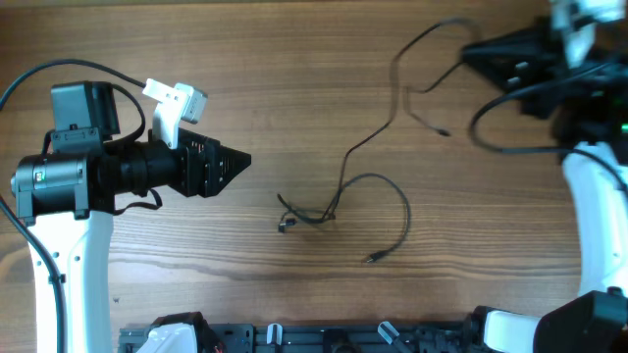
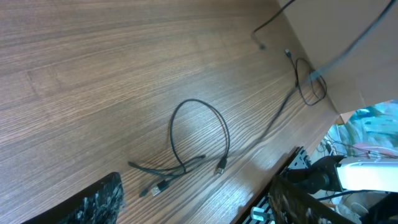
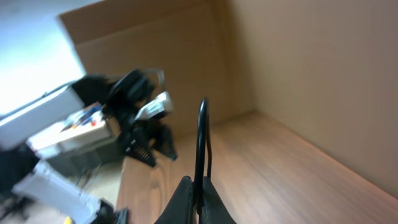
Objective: Untangle cables
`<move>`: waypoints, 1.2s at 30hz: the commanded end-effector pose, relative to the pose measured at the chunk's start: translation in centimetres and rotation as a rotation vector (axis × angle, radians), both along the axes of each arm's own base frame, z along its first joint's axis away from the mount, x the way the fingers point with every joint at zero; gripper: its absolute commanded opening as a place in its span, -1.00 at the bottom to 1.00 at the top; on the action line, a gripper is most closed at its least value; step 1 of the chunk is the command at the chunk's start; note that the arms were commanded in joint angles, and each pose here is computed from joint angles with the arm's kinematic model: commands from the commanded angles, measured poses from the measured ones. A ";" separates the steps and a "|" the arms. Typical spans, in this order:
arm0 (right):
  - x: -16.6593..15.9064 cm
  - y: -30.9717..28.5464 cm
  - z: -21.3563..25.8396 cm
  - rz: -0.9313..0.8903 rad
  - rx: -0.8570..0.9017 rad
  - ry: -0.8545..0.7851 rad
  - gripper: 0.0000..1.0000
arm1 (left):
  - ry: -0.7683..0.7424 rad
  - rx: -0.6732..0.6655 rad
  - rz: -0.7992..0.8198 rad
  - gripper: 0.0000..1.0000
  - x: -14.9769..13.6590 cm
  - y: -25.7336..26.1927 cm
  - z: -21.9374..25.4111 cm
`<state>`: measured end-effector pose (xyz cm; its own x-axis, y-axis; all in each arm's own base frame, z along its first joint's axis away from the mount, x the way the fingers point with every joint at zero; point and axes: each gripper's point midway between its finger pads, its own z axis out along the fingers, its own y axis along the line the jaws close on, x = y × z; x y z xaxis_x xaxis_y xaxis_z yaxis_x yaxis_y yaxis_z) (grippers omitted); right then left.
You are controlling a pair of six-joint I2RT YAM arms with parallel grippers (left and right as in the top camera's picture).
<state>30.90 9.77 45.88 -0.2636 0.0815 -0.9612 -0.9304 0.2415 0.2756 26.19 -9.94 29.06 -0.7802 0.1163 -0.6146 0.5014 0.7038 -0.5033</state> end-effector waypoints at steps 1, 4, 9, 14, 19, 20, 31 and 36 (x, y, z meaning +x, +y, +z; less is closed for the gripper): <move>-0.3 -2.9 2.2 -0.103 0.014 0.063 -0.92 | -0.020 0.020 -0.015 0.54 0.2 0.0 0.0; -0.1 -5.5 2.5 -0.192 0.029 0.096 -0.91 | -0.019 0.020 -0.015 0.54 0.2 0.0 0.0; 0.3 -9.4 2.3 -0.312 0.029 0.103 -0.91 | -0.004 0.025 -0.012 0.42 0.0 0.1 -0.3; 0.4 -13.9 1.1 -0.430 0.016 0.163 -0.91 | 0.029 0.049 0.000 0.37 -0.2 0.4 -1.1; 0.4 -18.7 0.4 -0.556 0.042 0.183 -0.91 | 0.068 0.045 -0.002 0.36 -0.5 0.4 -2.5; 0.3 -19.4 0.4 -0.574 0.046 0.184 -0.91 | 0.075 0.044 -0.003 0.36 -0.6 0.4 -2.7; 2.6 -33.8 -5.8 -0.883 0.367 0.382 -0.91 | 0.080 0.043 -0.003 0.31 -0.5 0.4 -3.0; 3.3 -41.0 -13.5 -1.226 0.520 0.587 -0.91 | 0.080 0.035 -0.006 0.31 -0.6 0.2 -2.9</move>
